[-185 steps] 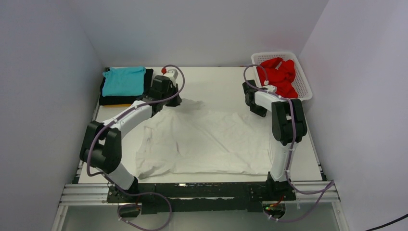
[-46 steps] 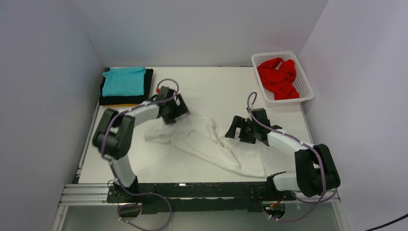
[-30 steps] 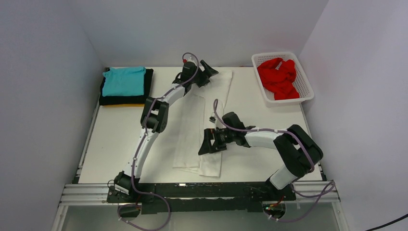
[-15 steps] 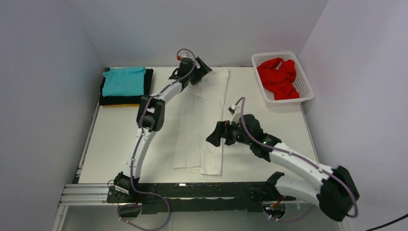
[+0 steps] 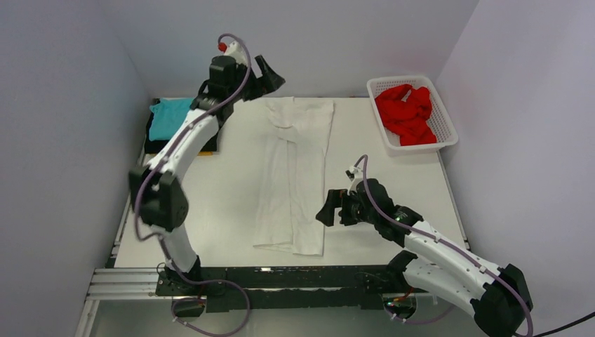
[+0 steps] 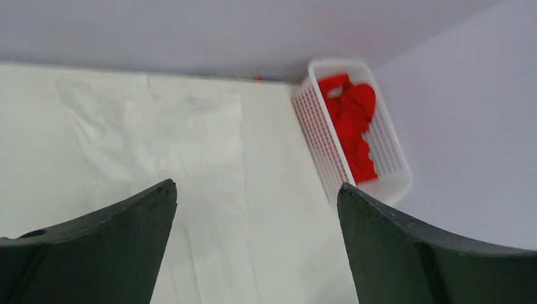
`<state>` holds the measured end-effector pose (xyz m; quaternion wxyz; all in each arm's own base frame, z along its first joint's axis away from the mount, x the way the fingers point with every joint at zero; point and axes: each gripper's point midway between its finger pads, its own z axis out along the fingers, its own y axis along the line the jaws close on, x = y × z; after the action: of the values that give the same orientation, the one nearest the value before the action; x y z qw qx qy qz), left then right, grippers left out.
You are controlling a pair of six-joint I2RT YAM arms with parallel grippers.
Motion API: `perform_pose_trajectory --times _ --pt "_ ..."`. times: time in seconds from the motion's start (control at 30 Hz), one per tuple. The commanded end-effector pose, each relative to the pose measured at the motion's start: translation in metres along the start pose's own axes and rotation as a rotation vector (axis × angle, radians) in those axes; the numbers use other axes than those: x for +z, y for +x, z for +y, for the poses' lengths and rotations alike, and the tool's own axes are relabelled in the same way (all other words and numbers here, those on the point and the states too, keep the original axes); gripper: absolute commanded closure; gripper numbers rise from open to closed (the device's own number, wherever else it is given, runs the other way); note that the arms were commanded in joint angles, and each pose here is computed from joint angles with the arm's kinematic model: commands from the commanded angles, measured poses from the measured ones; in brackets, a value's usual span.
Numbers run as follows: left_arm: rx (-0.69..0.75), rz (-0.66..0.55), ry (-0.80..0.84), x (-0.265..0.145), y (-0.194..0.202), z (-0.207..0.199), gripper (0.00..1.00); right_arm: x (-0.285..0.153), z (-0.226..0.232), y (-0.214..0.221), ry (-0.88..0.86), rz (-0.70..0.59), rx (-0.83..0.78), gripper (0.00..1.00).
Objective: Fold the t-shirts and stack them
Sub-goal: Grab the bottom of the folded rectangular tshirt with both arms
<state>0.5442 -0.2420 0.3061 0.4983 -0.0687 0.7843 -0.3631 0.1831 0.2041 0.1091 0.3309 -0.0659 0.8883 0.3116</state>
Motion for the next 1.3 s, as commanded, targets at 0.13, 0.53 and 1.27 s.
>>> perform_pose_trajectory --times 0.13,0.53,1.27 --pt "0.047 0.253 -0.16 -0.159 0.183 0.054 0.01 0.004 0.016 0.045 -0.118 0.163 0.094 0.0" --pt "-0.075 0.678 -0.171 -0.281 0.376 0.08 0.19 0.01 0.021 0.111 -0.151 0.356 0.202 0.09" --pt "0.018 0.751 -0.37 -0.318 0.375 0.108 0.36 0.017 0.028 0.136 -0.089 0.477 0.162 0.28"
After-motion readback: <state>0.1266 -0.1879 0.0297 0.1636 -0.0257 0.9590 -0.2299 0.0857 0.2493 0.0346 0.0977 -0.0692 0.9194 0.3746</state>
